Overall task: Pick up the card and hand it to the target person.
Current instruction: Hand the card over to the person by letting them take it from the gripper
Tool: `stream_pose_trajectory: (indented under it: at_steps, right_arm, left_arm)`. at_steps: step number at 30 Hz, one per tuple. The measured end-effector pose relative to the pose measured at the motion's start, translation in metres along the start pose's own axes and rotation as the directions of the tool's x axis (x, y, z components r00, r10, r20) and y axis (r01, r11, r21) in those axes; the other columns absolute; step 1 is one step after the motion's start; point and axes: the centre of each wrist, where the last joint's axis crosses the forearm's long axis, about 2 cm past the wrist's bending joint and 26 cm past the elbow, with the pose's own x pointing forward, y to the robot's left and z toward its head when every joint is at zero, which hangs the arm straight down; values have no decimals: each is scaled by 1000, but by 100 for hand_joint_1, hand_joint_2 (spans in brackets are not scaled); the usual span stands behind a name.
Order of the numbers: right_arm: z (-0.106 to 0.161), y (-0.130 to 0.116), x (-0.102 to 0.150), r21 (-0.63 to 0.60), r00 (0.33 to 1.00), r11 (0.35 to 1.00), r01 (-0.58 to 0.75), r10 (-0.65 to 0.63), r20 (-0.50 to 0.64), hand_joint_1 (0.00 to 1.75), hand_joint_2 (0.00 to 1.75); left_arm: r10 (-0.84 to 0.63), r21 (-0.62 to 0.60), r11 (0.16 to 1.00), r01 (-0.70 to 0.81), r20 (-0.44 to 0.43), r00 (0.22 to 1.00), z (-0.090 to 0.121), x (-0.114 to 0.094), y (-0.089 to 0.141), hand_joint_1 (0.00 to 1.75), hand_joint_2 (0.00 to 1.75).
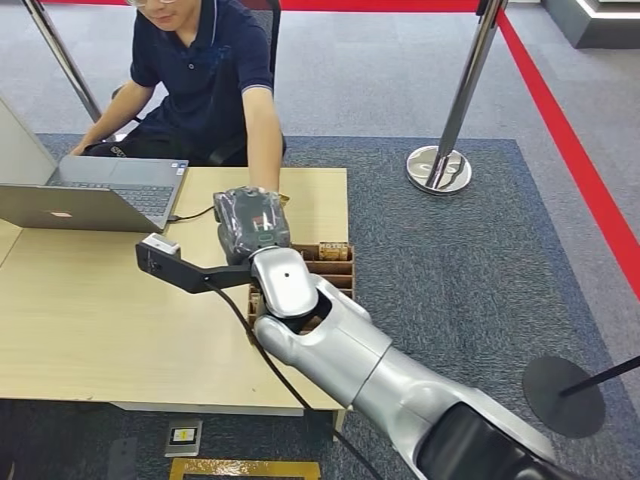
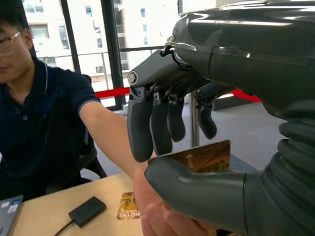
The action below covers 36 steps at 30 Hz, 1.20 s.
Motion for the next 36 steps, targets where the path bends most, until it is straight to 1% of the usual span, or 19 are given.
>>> stream_pose_trajectory:
  at_steps: [1,3,8,14,17,20,23,26,29,33,36]
  right_arm:
    - [0,2,0,10,1000,1000,-7,7,-1,0,87]
    - [2,7,0,28,1000,999,-21,21,-2,0,0]
    - [5,19,-1,60,998,996,-66,66,-4,0,0]
    - [8,27,-3,66,996,994,-88,89,0,0,0]
    - [9,30,-5,34,997,996,-82,81,10,0,0]
    - [10,32,-9,-34,997,996,-78,79,21,0,0]
    - [10,33,-20,-102,993,988,-114,117,27,0,0]
    - [16,38,-40,-141,988,978,-153,153,-14,0,0]
    - [30,45,-73,-177,984,972,-156,138,-109,0,0]
    - [62,55,-127,-202,962,975,-97,39,-269,0,0]
    - [90,63,-159,-228,921,972,-55,-39,-388,0,0]
  left_arm:
    - [0,0,1000,0,-1,1000,0,0,0,0,0]
    - [-2,0,1000,2,-3,1000,0,0,0,0,0]
    - [-4,0,1000,4,-6,1000,0,0,0,0,0]
    - [-4,0,1000,4,-8,1000,0,0,0,0,0]
    - [-1,0,1000,1,-10,1000,0,0,0,0,0]
    - [6,0,1000,-6,-15,1000,0,-1,0,0,0]
    - [12,0,1000,-12,-18,1000,0,-1,0,0,0]
    - [18,-1,1000,-18,-24,1000,1,-2,-1,0,0]
    - [33,-2,999,-33,-31,999,1,-3,-2,0,0]
    - [49,-4,999,-50,-27,998,2,-5,-3,0,0]
    - [68,-2,998,-68,-32,997,3,-6,-3,0,0]
